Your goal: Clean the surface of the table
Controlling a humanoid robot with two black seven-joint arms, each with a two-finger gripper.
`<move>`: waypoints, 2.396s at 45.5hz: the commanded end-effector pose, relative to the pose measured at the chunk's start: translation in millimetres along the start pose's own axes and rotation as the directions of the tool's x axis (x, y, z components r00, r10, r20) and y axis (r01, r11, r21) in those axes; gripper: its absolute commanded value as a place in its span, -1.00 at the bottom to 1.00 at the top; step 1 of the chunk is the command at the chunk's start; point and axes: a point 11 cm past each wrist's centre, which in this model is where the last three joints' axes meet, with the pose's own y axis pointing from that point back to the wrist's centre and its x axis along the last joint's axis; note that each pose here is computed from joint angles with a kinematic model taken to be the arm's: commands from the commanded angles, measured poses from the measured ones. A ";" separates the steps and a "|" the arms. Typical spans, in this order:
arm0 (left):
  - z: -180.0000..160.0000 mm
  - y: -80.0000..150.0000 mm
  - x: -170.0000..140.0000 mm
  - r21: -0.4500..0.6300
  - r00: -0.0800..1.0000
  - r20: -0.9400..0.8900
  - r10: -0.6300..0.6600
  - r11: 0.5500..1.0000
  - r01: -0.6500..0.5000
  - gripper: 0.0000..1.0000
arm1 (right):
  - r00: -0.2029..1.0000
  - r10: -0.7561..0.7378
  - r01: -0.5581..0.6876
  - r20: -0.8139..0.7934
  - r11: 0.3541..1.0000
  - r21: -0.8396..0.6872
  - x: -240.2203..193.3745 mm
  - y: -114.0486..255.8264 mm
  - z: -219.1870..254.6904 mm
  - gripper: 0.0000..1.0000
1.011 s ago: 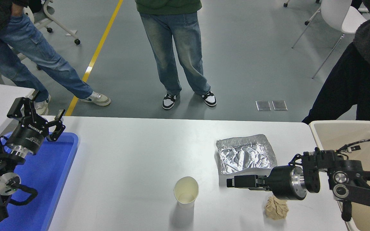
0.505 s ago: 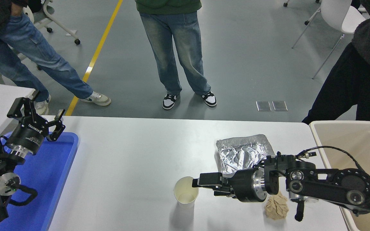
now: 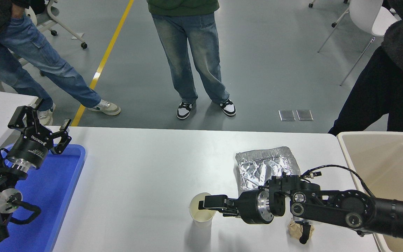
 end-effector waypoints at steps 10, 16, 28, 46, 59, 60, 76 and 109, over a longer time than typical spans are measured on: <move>0.0 0.0 0.0 0.000 1.000 0.000 0.000 1.000 0.000 1.00 | 1.000 0.002 -0.003 -0.026 0.999 -0.037 -0.7 -11.9 9.3 0.97; 0.0 0.0 0.0 0.000 1.000 0.000 0.000 1.000 0.000 1.00 | 1.000 -0.001 0.000 -0.027 0.999 -0.039 -1.8 -12.7 9.7 0.97; 0.0 0.0 0.0 0.000 1.000 0.000 0.000 1.000 0.000 1.00 | 0.997 -0.004 0.000 -0.080 0.999 -0.049 -1.5 -14.1 11.4 0.83; 0.0 0.0 0.0 0.000 1.000 0.000 0.000 1.000 0.000 1.00 | 0.990 -0.032 0.025 -0.135 0.998 -0.050 -10.5 -19.3 8.6 0.65; 0.0 0.0 0.0 0.000 1.000 0.000 0.000 1.000 0.000 1.00 | 0.988 -0.057 0.048 -0.146 0.997 -0.066 -11.7 -18.5 11.0 -0.28; 0.0 0.0 0.0 0.000 1.000 0.000 0.000 1.000 0.000 1.00 | 0.987 -0.064 0.054 -0.146 0.996 -0.068 -12.2 -18.1 11.7 -0.40; 0.0 0.0 0.0 0.000 1.000 0.000 0.000 1.000 0.000 1.00 | 0.985 -0.091 0.080 -0.149 0.994 -0.078 -10.9 -15.2 13.3 -1.00; 0.0 0.0 0.0 0.000 1.000 0.000 0.000 1.000 0.000 1.00 | 0.996 0.035 -0.042 -0.079 0.995 -0.090 74.9 102.2 12.4 -1.00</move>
